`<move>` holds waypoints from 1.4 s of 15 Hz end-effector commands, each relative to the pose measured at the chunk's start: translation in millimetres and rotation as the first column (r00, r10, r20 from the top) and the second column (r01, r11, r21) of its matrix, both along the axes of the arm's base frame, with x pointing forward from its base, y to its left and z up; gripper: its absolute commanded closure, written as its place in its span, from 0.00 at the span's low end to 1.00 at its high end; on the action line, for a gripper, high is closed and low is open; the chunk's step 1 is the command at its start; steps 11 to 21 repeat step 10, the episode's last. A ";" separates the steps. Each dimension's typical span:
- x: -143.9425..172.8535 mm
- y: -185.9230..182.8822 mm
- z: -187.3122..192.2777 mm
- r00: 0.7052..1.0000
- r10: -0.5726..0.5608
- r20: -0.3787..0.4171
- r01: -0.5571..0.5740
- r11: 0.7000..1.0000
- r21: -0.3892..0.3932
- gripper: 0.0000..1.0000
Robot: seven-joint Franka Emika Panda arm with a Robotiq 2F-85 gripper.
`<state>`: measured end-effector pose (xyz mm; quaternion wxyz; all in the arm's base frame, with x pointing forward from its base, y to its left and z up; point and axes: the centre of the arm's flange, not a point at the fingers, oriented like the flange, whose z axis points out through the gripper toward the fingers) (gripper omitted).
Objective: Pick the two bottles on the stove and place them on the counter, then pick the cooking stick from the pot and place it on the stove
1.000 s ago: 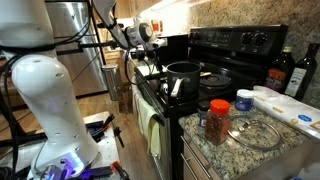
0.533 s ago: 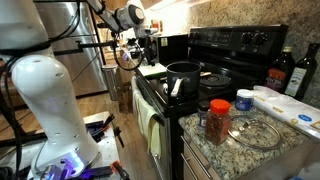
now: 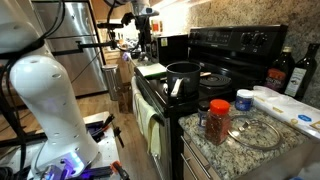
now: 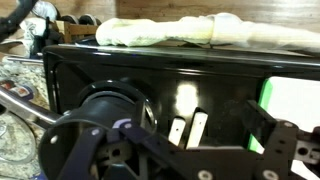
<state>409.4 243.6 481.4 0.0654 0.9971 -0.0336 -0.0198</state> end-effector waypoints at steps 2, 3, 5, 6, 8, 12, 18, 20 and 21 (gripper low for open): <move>-3.4 -69.5 39.9 0.998 -0.025 -0.064 0.026 1.000 0.016 0.00; -4.6 -83.9 44.4 0.998 -0.025 -0.066 0.026 0.999 0.019 0.00; -5.7 -107.5 50.4 0.998 0.004 -0.067 -0.001 0.999 0.034 0.00; -5.3 -118.9 52.1 0.998 0.027 -0.058 -0.024 0.999 0.049 0.00; 4.1 -109.7 51.3 0.999 0.010 -0.043 -0.009 1.000 0.027 0.00; 4.4 -124.0 55.2 0.999 0.030 -0.039 -0.028 0.999 0.041 0.00; 4.4 -124.0 55.2 0.999 0.030 -0.039 -0.028 0.999 0.041 0.00; 4.4 -124.0 55.2 0.999 0.030 -0.039 -0.028 0.999 0.041 0.00; 4.4 -124.0 55.2 0.999 0.030 -0.039 -0.028 0.999 0.041 0.00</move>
